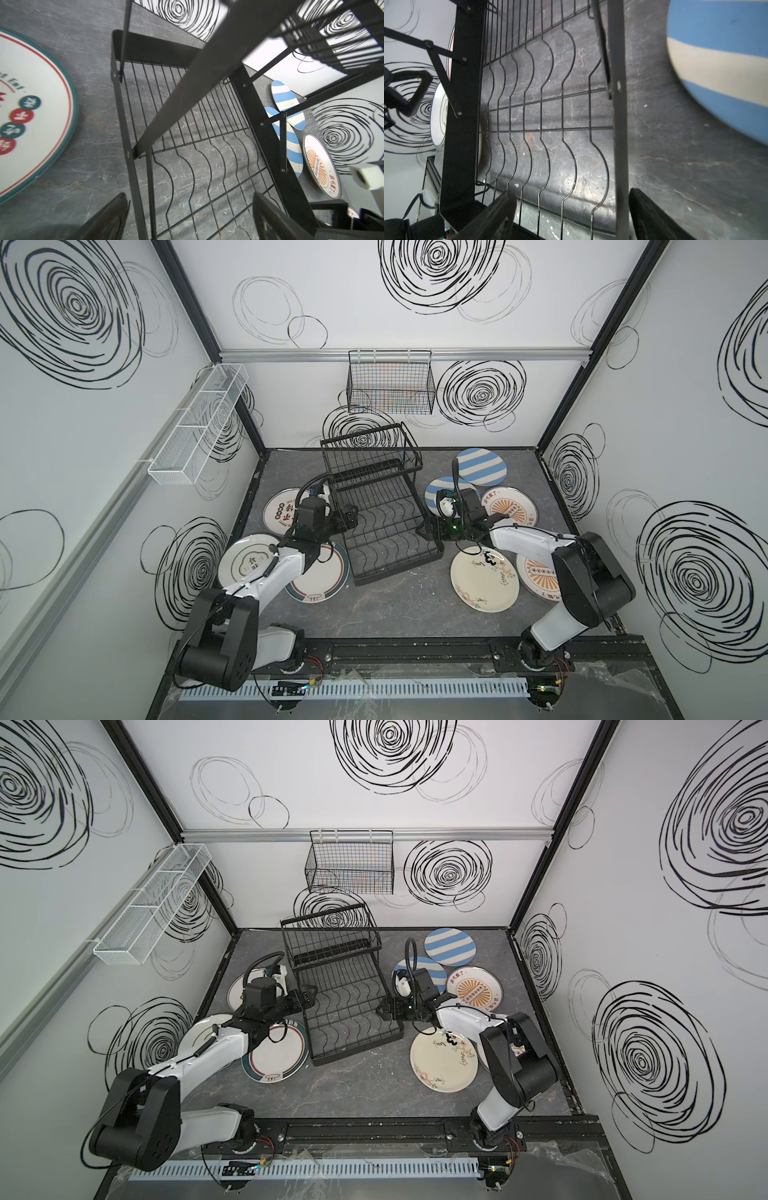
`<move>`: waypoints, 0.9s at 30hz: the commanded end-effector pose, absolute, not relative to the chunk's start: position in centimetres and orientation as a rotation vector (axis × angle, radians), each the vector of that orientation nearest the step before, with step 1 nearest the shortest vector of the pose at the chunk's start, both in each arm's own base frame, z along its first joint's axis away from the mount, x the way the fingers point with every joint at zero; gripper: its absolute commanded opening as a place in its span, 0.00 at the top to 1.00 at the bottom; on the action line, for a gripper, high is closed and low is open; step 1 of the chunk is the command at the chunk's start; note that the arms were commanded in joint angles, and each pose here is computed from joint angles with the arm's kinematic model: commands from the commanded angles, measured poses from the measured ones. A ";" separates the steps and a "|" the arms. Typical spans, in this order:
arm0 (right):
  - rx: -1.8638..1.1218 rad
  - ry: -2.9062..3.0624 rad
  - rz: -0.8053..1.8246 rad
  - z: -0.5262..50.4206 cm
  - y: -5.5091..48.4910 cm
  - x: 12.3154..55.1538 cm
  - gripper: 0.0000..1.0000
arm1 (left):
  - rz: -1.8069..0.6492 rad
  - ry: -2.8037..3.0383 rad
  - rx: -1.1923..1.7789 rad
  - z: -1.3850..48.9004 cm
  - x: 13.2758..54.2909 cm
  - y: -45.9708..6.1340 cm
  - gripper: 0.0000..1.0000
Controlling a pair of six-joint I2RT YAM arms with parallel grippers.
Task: Load plates into a dish rack
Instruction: Rotate the dish rack at the center of the table, then move the plate to the bottom-right of the table.
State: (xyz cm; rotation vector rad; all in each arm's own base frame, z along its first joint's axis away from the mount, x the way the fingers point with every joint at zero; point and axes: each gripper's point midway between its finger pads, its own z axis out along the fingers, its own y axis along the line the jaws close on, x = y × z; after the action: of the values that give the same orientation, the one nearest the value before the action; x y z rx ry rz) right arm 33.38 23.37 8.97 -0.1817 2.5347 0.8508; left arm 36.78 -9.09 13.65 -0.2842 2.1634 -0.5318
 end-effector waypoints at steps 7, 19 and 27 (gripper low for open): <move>0.286 2.546 0.410 10.5 9.9 33.1 0.10 | -0.515 2.113 -0.171 19.7 34.0 -11.1 0.04; 0.498 2.659 0.472 4.7 8.0 26.5 0.10 | -0.966 2.162 0.363 15.8 23.1 -26.9 0.04; 0.395 2.716 0.607 2.6 11.6 24.4 0.10 | -1.044 2.183 0.487 13.9 19.8 -30.5 0.04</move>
State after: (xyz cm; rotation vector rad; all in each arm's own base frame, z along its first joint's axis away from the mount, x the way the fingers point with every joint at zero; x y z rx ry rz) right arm 25.48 10.48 3.83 0.3849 2.6807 0.5389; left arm 19.74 -29.36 13.00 0.5059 2.2476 -0.9702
